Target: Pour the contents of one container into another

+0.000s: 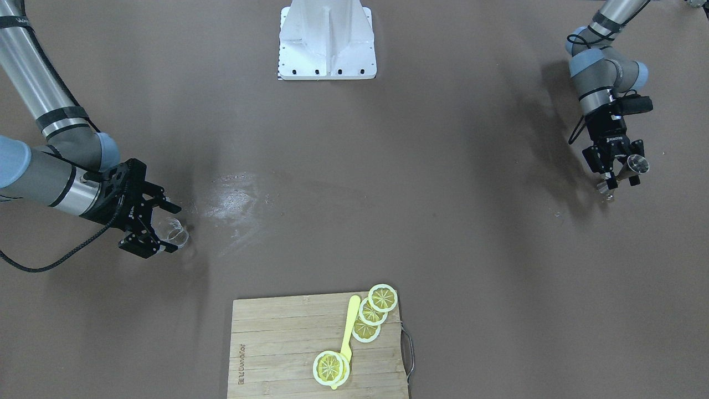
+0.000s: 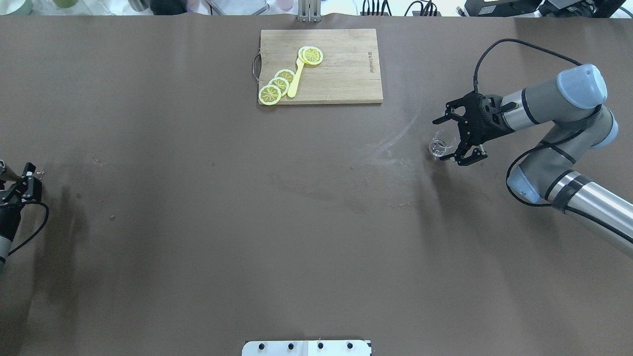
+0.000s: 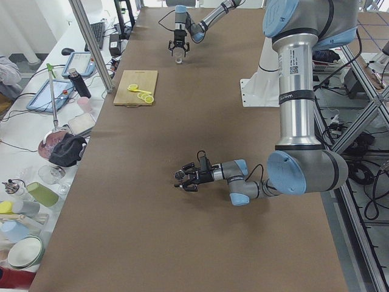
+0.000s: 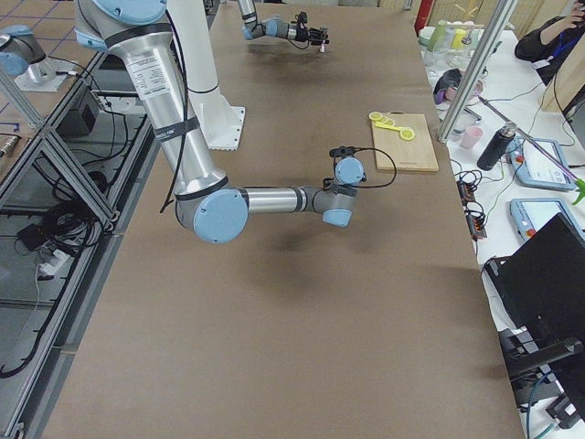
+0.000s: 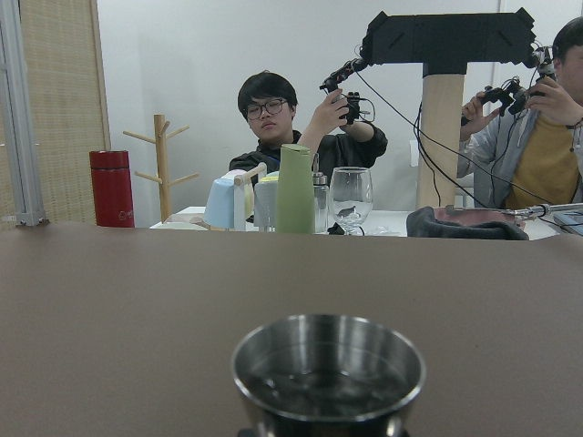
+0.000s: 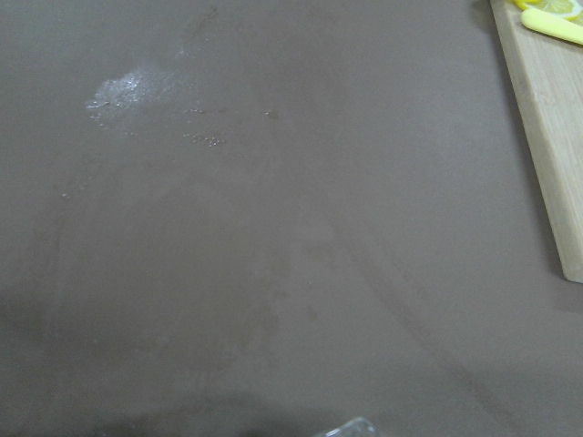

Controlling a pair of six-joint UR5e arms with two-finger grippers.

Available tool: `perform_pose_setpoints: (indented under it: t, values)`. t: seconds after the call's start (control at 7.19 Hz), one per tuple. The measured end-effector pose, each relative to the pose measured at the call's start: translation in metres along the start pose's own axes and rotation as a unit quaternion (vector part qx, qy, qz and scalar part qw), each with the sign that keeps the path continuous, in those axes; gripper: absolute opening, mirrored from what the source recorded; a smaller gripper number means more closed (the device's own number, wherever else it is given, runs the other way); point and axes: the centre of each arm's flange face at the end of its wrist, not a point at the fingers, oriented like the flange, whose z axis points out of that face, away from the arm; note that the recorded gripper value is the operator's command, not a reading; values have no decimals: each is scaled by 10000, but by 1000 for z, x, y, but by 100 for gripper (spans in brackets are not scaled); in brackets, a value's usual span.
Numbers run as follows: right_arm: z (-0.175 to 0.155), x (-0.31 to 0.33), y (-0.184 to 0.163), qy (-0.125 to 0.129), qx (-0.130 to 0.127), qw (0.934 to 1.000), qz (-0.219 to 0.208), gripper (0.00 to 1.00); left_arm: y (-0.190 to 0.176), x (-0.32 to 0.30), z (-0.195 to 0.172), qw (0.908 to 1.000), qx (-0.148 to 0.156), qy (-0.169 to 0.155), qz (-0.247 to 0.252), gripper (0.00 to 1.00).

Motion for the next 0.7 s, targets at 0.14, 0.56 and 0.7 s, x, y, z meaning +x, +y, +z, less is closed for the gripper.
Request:
perform_pose_setpoints:
  t: [0.14, 0.56, 0.7]
  values:
    - [-6, 11, -7, 93, 33, 9998, 165, 100, -4, 7, -4, 9999, 123, 26, -41, 98]
    - [-22, 35, -29, 294, 181, 9939, 1045, 100, -10, 10, -26, 9993, 351, 88, 123, 98]
    - [-28, 41, -32, 397, 216, 9876, 1503, 100, -7, 9, -38, 9987, 433, 147, 244, 99]
